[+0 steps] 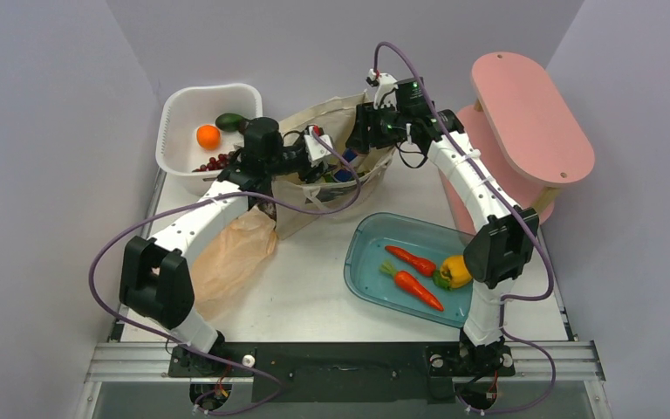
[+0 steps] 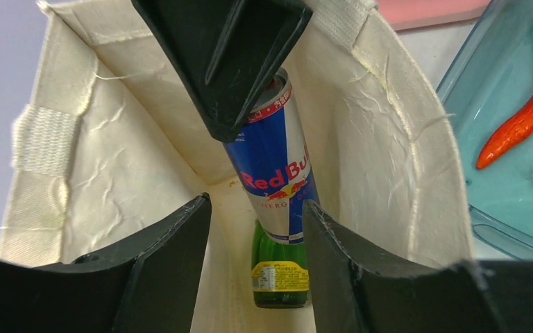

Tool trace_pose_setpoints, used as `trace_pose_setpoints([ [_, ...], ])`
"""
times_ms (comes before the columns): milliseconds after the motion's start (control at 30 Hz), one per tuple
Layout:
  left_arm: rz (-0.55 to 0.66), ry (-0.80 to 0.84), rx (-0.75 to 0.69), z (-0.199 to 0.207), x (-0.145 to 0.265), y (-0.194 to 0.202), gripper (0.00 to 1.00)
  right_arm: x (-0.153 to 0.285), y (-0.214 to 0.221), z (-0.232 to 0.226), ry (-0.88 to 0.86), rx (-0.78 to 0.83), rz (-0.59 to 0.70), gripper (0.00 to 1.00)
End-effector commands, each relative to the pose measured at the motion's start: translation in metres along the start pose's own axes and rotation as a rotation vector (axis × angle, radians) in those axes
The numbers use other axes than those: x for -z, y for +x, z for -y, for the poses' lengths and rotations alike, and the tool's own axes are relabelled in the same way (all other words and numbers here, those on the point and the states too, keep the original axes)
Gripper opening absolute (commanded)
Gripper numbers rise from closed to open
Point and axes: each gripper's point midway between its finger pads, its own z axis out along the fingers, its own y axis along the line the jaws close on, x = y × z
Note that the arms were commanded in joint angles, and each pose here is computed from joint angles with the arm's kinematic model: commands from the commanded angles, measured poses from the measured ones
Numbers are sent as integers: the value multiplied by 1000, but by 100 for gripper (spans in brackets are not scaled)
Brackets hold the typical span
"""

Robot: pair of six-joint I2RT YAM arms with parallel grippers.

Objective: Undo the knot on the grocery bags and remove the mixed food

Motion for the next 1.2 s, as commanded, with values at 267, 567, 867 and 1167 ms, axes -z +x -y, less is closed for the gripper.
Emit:
trace_pose_setpoints([
  [267, 38, -28, 61, -22, -18, -16, 67, 48, -65, -37, -80, 46, 223, 0],
  [567, 42, 6, 164, -16, -28, -15, 76, 51, -73, -42, -100, 27, 252, 0],
  [867, 56, -81, 326, -26, -46, 4, 76, 55, -81, -55, -153, -19, 293, 0],
  [1167, 263, -148, 296, -44, -39, -25, 25, 66, -79, -63, -188, -26, 302, 9],
])
